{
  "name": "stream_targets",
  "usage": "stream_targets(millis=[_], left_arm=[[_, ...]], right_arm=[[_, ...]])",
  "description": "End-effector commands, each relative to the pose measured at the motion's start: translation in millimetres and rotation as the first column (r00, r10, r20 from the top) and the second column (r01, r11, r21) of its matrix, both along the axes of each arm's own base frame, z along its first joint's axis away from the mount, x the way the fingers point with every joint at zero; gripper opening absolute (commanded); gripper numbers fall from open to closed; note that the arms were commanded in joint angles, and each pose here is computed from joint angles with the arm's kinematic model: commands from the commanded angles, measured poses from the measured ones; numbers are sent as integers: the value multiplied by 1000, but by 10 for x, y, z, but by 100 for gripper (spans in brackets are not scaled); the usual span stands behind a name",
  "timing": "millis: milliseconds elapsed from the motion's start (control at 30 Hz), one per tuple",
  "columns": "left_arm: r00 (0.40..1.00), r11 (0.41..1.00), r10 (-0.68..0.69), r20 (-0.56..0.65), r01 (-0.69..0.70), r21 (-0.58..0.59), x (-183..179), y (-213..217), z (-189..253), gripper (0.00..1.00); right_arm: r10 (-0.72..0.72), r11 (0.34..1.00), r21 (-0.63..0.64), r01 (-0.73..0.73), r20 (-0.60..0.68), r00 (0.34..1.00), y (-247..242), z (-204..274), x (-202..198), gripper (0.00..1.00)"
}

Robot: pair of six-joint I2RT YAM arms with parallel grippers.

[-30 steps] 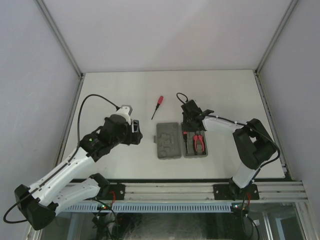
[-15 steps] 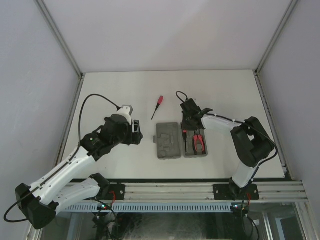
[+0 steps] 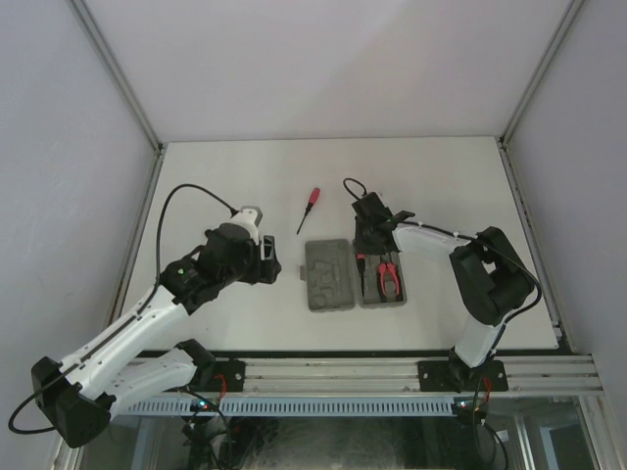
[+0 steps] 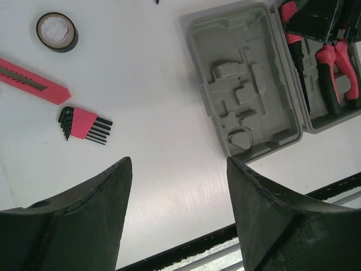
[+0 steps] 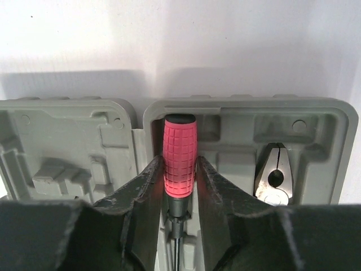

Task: Sort the tools into containers
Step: Place the screwdriver in the storage box.

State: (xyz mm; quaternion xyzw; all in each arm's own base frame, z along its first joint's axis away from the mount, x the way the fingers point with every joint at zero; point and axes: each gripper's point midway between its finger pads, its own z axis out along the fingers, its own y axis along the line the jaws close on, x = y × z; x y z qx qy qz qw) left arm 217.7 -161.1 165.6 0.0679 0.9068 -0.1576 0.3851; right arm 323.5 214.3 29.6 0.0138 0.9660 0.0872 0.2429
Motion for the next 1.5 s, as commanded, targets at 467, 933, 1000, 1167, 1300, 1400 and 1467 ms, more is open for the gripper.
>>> stream_targets(millis=[467, 933, 1000, 1167, 1300, 1400, 1467], left_arm=[[997, 996, 9, 77, -2, -84, 105, -77, 355, 72], [989, 998, 56, 137, -59, 20, 230, 187, 432, 72], [991, 998, 56, 122, -57, 9, 232, 184, 411, 72], [990, 998, 67, 127, -68, 4, 249, 214, 427, 72], [991, 998, 67, 120, -68, 4, 252, 216, 409, 72], [990, 998, 68, 121, -68, 0, 257, 220, 418, 72], [990, 998, 69, 123, -69, -3, 260, 222, 426, 72]], right_arm=[[46, 998, 45, -53, 144, 989, 44, 743, -40, 39], [72, 997, 3, -72, 65, 995, 105, 540, -242, 23], [78, 997, -5, -78, 51, 996, 104, 491, -255, 22], [90, 996, -3, -90, 27, 996, 136, 395, -262, 21], [89, 996, -4, -89, 17, 996, 144, 342, -248, 21], [90, 996, -9, -89, 7, 996, 141, 295, -249, 20], [91, 996, -12, -91, 2, 996, 142, 271, -250, 20]])
